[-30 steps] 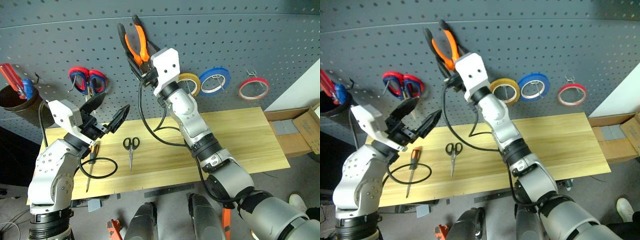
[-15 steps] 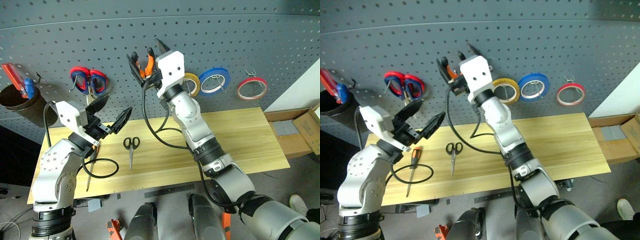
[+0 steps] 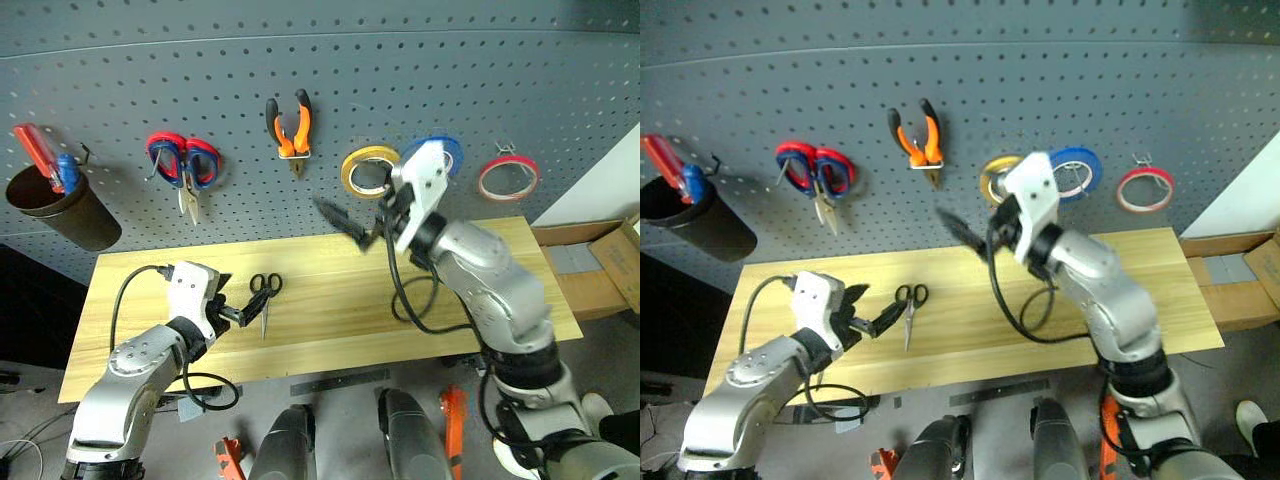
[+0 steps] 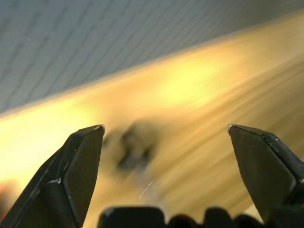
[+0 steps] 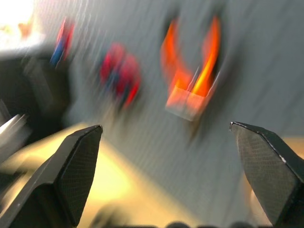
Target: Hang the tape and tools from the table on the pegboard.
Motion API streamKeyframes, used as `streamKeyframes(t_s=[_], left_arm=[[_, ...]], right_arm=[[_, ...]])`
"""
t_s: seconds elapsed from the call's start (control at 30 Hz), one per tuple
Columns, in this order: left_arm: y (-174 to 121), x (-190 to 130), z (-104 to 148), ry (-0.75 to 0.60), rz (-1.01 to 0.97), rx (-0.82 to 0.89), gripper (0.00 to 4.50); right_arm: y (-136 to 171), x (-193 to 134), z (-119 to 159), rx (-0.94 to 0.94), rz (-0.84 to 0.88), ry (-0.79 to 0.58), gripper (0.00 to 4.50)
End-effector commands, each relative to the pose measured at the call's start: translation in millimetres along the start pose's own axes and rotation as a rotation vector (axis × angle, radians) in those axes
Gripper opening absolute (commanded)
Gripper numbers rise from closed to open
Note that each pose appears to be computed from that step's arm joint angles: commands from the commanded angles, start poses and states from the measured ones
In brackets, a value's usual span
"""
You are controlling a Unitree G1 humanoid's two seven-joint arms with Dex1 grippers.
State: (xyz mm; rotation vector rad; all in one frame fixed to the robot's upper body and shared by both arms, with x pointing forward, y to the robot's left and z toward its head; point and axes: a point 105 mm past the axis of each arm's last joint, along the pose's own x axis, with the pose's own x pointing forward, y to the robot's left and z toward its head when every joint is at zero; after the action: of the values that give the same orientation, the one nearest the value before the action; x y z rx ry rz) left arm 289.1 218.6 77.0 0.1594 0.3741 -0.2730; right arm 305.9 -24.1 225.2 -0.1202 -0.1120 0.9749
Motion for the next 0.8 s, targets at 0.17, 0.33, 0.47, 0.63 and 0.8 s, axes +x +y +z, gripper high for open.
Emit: streamKeyframes(t_s=[0.17,0.33,0.47,0.63,0.8], left_arm=[[-7.0,30.3,-30.3,0.207,0.090,-0.063,4.50],[-17.1,52.7,-30.1,0.264,0.096,-0.037,4.50],[-20.2,66.1,-32.7,0.298,0.122,-0.089,4.50],[-24.9,70.3,-42.6,0.344,0.135,-0.115,4.50],[-26.2,72.3,-48.0,0.356,0.140,-0.175,4.10]], right_arm=[[26.5,-11.8,-21.3,0.071,0.091,0.140,4.46],[34.1,-10.3,-27.2,0.073,0.097,0.166,4.46],[33.9,-9.8,-30.5,0.060,0.085,0.179,4.46],[33.9,-10.8,-32.1,0.046,0.100,0.193,4.46],[33.9,-10.6,-32.1,0.040,0.110,0.198,4.50]])
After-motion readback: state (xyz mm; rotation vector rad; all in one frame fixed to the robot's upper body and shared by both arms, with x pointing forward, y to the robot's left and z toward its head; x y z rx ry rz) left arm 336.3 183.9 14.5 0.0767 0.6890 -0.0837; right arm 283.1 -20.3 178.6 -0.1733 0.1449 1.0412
